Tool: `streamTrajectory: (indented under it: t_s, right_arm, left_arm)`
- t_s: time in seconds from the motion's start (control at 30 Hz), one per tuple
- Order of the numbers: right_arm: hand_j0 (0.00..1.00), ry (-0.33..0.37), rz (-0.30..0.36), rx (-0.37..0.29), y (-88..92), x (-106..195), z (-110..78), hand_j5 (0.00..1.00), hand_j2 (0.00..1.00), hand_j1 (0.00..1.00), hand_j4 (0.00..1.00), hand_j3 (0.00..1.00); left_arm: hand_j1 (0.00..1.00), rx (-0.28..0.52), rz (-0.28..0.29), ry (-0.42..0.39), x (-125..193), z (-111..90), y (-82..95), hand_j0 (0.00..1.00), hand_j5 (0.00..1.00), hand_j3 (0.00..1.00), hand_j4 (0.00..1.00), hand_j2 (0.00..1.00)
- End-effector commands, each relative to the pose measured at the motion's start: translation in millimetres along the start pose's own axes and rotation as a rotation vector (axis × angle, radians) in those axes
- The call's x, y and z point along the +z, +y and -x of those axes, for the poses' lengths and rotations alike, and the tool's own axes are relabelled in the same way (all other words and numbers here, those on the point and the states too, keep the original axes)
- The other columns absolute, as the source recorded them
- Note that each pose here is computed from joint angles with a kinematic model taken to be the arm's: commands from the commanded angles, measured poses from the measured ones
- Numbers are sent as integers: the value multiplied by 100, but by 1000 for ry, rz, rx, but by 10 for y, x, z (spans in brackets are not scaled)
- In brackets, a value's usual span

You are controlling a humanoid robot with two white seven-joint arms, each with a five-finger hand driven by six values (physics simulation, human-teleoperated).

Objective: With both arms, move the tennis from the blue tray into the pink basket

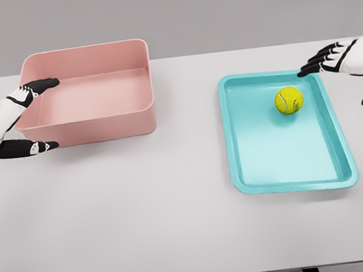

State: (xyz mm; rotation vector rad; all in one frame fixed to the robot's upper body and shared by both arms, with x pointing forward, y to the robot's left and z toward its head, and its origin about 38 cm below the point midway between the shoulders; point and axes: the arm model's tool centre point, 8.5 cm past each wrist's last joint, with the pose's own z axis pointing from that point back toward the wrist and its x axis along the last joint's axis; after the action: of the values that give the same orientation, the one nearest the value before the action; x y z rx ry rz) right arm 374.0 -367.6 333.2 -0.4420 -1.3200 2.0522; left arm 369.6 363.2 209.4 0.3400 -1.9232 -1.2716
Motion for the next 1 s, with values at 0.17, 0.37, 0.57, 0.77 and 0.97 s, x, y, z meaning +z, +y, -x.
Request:
streamTrajectory:
  t_s: [0.17,0.37,0.57,0.77,0.97]
  right_arm:
    - [100,138,-9,-121,36,-17,121,100,100,100,100,100]
    - [100,231,74,-383,187,-618,522,100,100,100,100,100]
    - [100,263,-18,-358,451,-1116,633,100,100,100,100,100]
    - [100,249,-70,-343,584,-1276,569,100,100,100,100,100]
    - [100,273,-106,-373,756,-1366,667,100,100,100,100,100]
  left_arm:
    - [100,9,-19,9,95,-3,91,100,100,100,100,100]
    - [100,187,21,14,439,-97,282,100,100,100,100,100]
    - [100,361,78,7,468,-186,240,100,100,100,100,100]
    - [100,574,144,57,583,-167,-262,100,100,100,100,100]
    - [100,682,221,138,816,-153,-551,100,100,100,100,100]
